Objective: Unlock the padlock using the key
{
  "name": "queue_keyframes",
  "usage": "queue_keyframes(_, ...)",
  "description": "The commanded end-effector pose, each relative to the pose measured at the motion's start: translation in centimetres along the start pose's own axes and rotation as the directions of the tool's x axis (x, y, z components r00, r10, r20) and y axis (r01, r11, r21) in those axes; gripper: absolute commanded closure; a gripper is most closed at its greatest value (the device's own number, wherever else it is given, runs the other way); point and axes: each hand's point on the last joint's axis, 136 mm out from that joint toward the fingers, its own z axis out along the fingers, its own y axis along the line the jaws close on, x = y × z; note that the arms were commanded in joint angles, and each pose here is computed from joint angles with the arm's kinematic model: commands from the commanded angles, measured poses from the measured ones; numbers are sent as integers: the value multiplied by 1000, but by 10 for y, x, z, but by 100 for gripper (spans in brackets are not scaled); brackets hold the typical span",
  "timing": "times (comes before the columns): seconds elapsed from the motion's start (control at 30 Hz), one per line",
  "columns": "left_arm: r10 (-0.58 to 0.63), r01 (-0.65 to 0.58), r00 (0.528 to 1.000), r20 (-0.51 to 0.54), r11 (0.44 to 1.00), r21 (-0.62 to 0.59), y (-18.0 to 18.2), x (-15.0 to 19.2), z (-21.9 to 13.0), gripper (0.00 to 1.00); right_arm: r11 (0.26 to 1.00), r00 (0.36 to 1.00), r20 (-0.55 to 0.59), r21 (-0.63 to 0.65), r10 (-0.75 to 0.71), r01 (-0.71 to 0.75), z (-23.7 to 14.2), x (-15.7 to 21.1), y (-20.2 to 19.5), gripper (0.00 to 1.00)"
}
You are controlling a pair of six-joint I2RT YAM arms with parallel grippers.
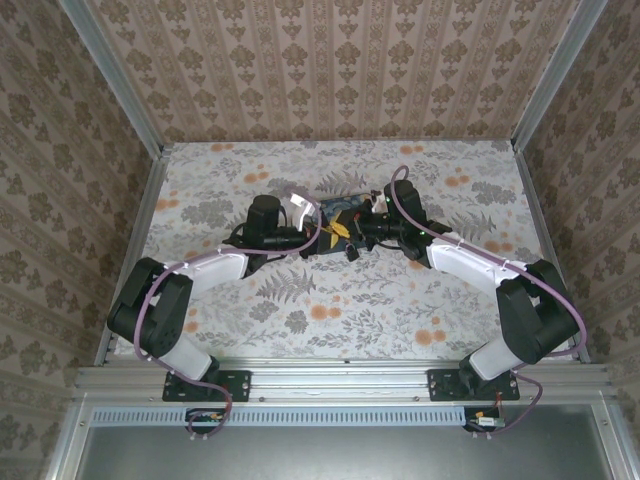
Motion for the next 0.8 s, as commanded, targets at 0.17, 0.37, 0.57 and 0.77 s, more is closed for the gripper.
queue_keyframes(0.17,15,-14,1000,-18,998,56,-9,7,2,100,999,997,75,23,33,-35,-11,-17,-5,100)
queue_keyframes(0.37,4,0,999,-47,996,89,-12,15,3,100,998,995,104,63,0,-7,-20,-23,-13,97)
queue_keyframes(0.57,14,1,996,-88,986,168,-23,21,2,100,991,991,127,134,-48,31,-34,-30,-30,87)
queue_keyframes(0.77,5,24,993,-121,971,239,-32,23,3,100,987,988,144,160,-57,34,-50,-34,-46,77)
